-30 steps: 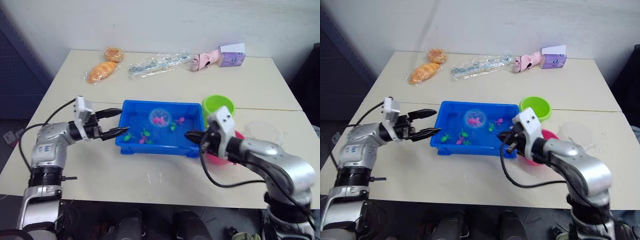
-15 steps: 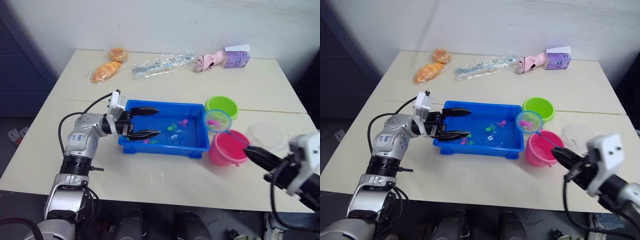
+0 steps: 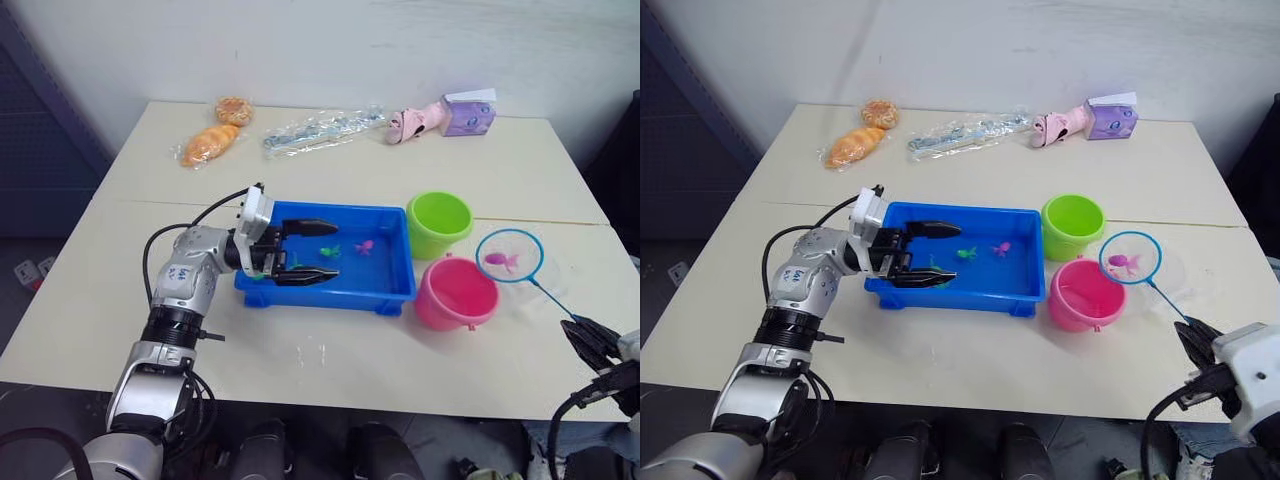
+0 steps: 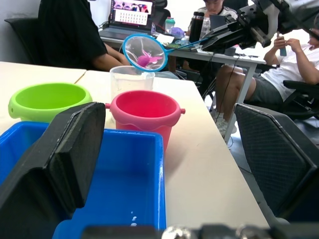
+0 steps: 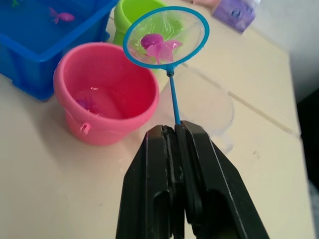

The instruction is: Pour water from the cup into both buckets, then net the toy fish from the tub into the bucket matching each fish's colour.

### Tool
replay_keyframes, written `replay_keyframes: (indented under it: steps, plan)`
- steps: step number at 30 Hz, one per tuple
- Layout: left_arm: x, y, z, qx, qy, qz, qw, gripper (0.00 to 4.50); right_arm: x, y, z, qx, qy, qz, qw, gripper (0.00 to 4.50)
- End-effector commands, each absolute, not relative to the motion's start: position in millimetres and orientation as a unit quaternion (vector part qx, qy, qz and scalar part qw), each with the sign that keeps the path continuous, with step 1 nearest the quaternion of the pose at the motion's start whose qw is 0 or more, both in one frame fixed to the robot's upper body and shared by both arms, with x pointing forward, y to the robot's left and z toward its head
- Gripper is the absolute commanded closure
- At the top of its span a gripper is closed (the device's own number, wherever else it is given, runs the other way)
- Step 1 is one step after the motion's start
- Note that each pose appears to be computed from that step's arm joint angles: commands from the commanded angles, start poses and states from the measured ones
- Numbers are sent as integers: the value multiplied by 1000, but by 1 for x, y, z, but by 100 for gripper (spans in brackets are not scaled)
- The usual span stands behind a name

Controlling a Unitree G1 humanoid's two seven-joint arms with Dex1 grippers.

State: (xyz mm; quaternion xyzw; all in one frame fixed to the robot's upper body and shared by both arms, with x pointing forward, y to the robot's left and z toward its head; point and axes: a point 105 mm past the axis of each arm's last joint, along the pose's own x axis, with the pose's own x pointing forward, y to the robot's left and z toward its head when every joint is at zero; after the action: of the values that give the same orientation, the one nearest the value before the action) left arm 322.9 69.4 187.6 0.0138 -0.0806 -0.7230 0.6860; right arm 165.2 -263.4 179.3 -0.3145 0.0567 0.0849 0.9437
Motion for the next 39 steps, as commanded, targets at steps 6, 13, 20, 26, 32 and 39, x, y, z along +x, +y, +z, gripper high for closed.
replay_keyframes:
  steps: [6,13,20,26,32,39]
  plan:
    - [316,59,191,20,-98,-728,678,7,165,-272,162,-534,13,88,841,450]
    - [320,59,188,17,-96,-723,684,7,167,-284,154,-714,-44,91,693,450]
    - [321,63,184,18,-91,-718,689,7,166,-286,158,-732,-87,78,671,450]
    - [331,85,183,29,-84,-691,717,7,171,-270,182,-560,-124,82,815,450]
    - [347,133,183,68,-62,-642,762,7,199,-218,194,-275,-70,167,944,450]
    - [354,159,183,85,-47,-606,790,7,251,-180,186,-324,38,238,915,450]
